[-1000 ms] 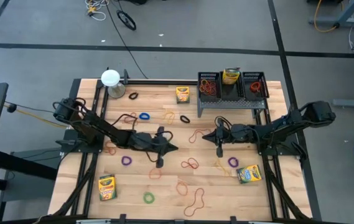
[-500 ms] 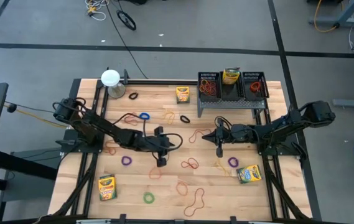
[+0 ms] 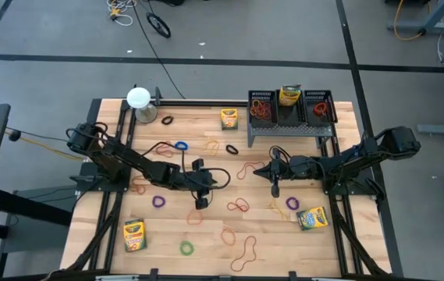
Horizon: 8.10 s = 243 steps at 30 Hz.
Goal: Pick & Place Office Desk Supplies
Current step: Put the green spring keychain into the right black bin on the shelf, then put the yellow rubber band into the left black bin on the shelf
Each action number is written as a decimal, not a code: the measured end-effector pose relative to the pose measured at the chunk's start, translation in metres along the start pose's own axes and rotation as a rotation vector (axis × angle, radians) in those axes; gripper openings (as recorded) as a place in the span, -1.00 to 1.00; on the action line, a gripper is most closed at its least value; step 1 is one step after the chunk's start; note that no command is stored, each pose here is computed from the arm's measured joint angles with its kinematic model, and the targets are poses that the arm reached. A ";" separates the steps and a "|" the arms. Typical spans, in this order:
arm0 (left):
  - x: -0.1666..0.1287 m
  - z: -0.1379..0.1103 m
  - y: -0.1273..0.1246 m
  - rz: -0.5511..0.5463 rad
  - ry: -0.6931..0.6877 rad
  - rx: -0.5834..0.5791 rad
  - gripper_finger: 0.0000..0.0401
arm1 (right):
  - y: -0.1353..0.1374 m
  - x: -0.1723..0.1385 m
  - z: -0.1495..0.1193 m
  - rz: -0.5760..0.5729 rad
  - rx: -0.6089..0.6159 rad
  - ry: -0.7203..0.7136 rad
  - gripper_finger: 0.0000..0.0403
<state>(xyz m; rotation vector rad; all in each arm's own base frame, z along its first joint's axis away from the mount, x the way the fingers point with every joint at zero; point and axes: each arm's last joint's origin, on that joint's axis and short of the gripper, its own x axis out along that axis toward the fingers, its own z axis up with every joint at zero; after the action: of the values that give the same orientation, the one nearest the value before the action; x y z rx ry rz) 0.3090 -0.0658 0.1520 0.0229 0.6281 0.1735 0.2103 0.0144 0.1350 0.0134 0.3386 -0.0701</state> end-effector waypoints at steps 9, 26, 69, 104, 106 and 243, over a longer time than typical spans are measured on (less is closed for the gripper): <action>-0.001 0.002 -0.001 -0.007 0.086 0.027 -0.57 | 0.000 0.000 0.000 0.000 0.000 0.000 -0.96; -0.002 0.004 0.000 0.033 0.159 0.026 -0.33 | 0.000 0.000 0.000 -0.002 0.000 0.000 -0.96; 0.019 -0.024 0.019 -0.109 -0.332 0.021 -0.94 | 0.039 0.016 0.006 0.144 -0.157 0.016 -0.43; 0.016 -0.021 0.015 -0.156 -0.374 0.047 -0.73 | 0.043 0.099 0.031 0.073 -0.442 0.016 -0.89; 0.014 -0.021 0.013 -0.118 -0.364 0.043 -0.62 | 0.044 0.096 0.031 0.032 -0.452 0.052 -0.85; -0.020 -0.061 0.049 -0.015 -0.468 -0.061 -0.41 | 0.093 -0.020 0.012 -0.083 0.154 0.889 -0.01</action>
<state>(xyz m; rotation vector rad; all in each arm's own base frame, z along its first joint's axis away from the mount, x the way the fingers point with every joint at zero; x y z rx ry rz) 0.2493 -0.0229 0.1177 -0.0008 0.1558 0.1656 0.2022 0.1086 0.1526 0.1872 1.2218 -0.1717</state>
